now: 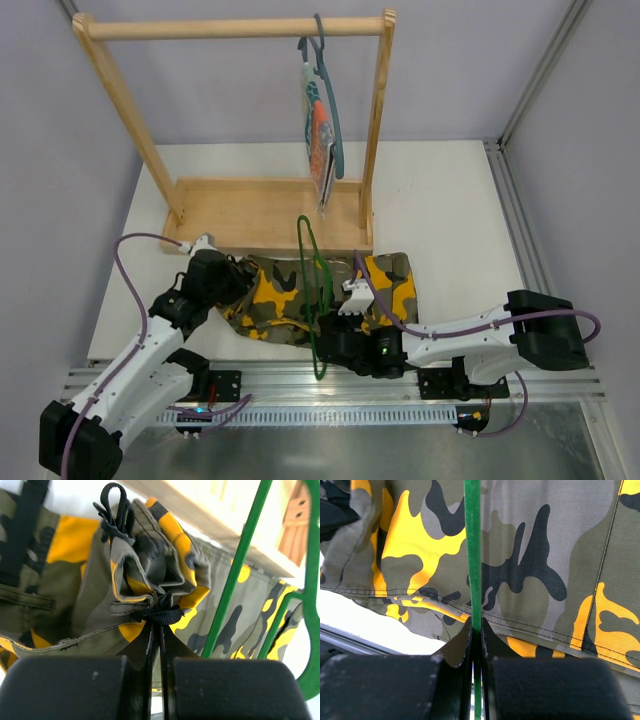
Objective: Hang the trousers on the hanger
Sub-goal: Place trousers on hanger
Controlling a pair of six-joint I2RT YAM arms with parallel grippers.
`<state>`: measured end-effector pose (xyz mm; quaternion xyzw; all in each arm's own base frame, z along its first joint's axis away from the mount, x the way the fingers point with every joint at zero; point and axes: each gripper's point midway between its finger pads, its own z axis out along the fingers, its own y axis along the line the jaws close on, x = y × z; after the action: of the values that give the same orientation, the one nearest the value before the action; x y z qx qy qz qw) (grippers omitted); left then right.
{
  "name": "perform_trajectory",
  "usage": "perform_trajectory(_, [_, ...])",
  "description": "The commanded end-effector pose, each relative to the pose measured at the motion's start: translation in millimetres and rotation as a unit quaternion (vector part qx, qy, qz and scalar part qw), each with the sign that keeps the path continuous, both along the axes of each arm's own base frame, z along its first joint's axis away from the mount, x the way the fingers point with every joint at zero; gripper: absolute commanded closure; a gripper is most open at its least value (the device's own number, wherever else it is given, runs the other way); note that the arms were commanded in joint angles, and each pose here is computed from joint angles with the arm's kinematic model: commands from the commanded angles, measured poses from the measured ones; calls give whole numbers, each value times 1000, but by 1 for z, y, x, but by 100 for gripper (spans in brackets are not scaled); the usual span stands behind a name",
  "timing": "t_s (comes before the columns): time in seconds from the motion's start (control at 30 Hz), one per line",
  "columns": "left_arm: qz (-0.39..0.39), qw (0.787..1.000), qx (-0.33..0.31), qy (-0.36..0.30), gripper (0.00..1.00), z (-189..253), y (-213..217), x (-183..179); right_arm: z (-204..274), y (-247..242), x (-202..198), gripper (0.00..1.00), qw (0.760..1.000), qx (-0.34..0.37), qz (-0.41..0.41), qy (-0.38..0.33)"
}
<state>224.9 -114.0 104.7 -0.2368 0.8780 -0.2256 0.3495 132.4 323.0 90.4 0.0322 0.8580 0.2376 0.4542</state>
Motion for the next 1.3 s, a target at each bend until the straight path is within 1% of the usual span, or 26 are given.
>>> perform_trajectory(0.0, [14,1000,-12,-13,100,13,-12,9,4,4,6,96,1000,21,-13,-8])
perform_trajectory(0.1, [41,999,5,7,99,1,-2,5,3,1,6,96,1000,21,-15,-7])
perform_trajectory(0.13, [71,997,31,17,96,-5,13,2,2,1,6,96,1000,21,-15,-6])
perform_trajectory(0.2, [114,992,47,19,83,-2,28,1,3,-1,7,96,1000,22,-16,-7])
perform_trajectory(0.23, [150,985,81,31,73,-6,47,-5,3,-1,6,96,1000,23,-15,-7])
perform_trajectory(0.27, [181,979,91,35,47,-4,58,-7,3,-3,6,96,1000,23,-14,-6])
perform_trajectory(0.3, [204,974,96,28,39,6,65,-5,4,-3,6,96,1000,25,-15,-7])
perform_trajectory(0.33, [231,964,125,48,25,3,82,-16,4,-4,6,96,1000,26,-14,-6])
perform_trajectory(0.4, [272,955,107,56,17,12,92,-15,5,-6,6,96,999,29,-15,-7])
perform_trajectory(0.43, [277,954,96,65,14,13,93,-16,6,-7,6,96,999,30,-14,-7])
perform_trajectory(0.47, [281,954,72,79,0,12,92,-14,6,-8,6,96,999,29,-15,-8])
perform_trajectory(0.53, [280,954,50,91,0,14,92,-11,9,-8,6,96,999,32,-13,-8])
perform_trajectory(0.57, [268,957,34,106,0,13,85,-12,8,-8,6,96,999,31,-12,-8])
perform_trajectory(0.6, [274,954,29,121,0,10,86,-13,9,-9,6,96,999,31,-12,-8])
perform_trajectory(0.67, [289,949,20,129,0,19,88,-14,8,-9,5,96,999,30,-10,-6])
perform_trajectory(0.7, [322,934,25,150,0,17,95,-25,8,-10,6,96,1000,28,-11,-7])
perform_trajectory(0.77, [359,918,29,168,0,19,103,-37,7,-12,5,96,999,30,-12,-5])
perform_trajectory(0.8, [374,906,40,192,0,15,108,-53,8,-12,5,96,999,32,-12,-5])
perform_trajectory(0.83, [395,897,28,197,0,14,108,-57,7,-13,5,96,999,32,-12,-4])
perform_trajectory(0.93, [424,878,21,222,3,1,110,-77,9,-11,5,96,999,36,-12,-3])
perform_trajectory(1.0, [432,872,12,231,3,-12,108,-83,9,-10,4,96,999,36,-9,-1])
perform_trajectory(1.03, [431,873,-7,228,2,-14,104,-81,9,-10,4,96,999,37,-8,0])
perform_trajectory(1.1, [422,880,-15,219,1,-28,101,-78,7,-10,4,96,999,37,-9,1])
perform_trajectory(1.17, [416,888,-48,190,1,-31,95,-65,7,-9,3,96,999,38,-8,3])
perform_trajectory(1.2, [415,889,-51,187,2,-41,95,-64,6,-9,3,96,999,36,-7,2])
perform_trajectory(1.27, [423,887,-73,172,3,-43,93,-63,8,-7,3,96,999,36,-4,1])
